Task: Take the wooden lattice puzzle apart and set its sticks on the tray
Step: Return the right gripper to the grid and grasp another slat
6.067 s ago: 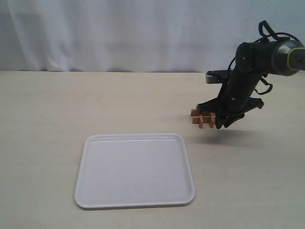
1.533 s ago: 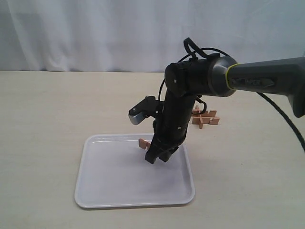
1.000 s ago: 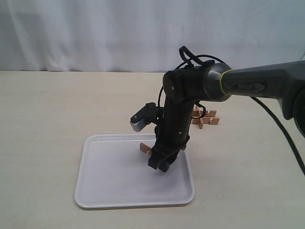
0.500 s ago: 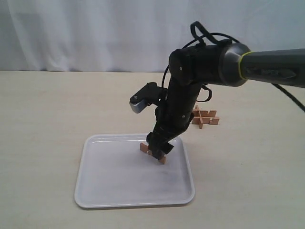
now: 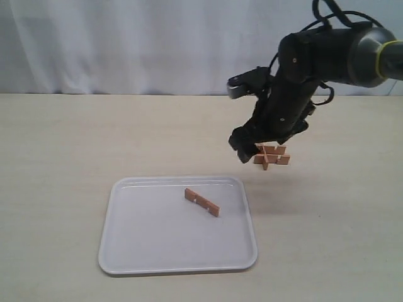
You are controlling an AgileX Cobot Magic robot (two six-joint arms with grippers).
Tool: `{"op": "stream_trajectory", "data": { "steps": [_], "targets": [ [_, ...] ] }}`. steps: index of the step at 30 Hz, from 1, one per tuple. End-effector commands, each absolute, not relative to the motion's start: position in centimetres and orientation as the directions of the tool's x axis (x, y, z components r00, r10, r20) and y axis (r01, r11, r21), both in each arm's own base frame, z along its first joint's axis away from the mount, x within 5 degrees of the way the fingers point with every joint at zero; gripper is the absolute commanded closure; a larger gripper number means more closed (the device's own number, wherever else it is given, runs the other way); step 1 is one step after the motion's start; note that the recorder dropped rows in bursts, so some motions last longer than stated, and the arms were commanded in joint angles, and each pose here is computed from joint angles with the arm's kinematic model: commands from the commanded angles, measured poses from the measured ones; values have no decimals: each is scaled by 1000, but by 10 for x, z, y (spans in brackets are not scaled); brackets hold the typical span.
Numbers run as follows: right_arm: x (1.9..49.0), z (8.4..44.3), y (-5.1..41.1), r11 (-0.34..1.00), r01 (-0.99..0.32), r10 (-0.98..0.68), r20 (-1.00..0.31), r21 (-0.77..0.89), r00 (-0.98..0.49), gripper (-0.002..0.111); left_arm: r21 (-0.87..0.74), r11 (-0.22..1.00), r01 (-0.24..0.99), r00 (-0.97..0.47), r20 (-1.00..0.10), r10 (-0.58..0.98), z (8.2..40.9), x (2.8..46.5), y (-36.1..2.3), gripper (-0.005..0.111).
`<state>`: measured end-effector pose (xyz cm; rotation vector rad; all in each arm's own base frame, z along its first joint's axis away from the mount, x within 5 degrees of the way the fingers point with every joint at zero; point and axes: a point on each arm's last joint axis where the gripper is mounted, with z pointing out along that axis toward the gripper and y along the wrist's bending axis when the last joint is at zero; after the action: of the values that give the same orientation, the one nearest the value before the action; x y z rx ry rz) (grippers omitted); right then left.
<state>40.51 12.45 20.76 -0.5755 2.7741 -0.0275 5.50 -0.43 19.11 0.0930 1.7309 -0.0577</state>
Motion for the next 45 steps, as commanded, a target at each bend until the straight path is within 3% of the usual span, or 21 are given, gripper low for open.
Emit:
{"op": "stream_trajectory", "data": {
  "steps": [1,16,21,25,36,41,45],
  "targets": [
    [421,197,100,984,-178,-177,-342,-29,-923,27,11,995,97,-152,-988,25,191,55,-4,107],
    [432,141,100,990,-142,-143,-271,-20,-952,27,11,995,97,-152,-988,25,191,55,-4,107],
    [437,125,100,994,-107,-107,-284,-13,-953,54,11,995,97,-152,-988,25,191,55,-4,107],
    [441,120,101,995,-103,-100,-313,-6,-945,70,11,995,97,-152,-988,25,191,55,-4,107],
    [441,120,101,999,-32,-25,-318,18,-948,74,11,995,97,-152,-988,25,191,55,-4,107],
    [441,120,101,999,-29,-22,-312,17,-950,94,11,995,97,-152,-988,25,191,55,-4,107],
    [440,119,100,1000,-11,-4,-302,20,-953,104,11,995,97,-152,-988,25,191,55,-4,107]
  ]
}}
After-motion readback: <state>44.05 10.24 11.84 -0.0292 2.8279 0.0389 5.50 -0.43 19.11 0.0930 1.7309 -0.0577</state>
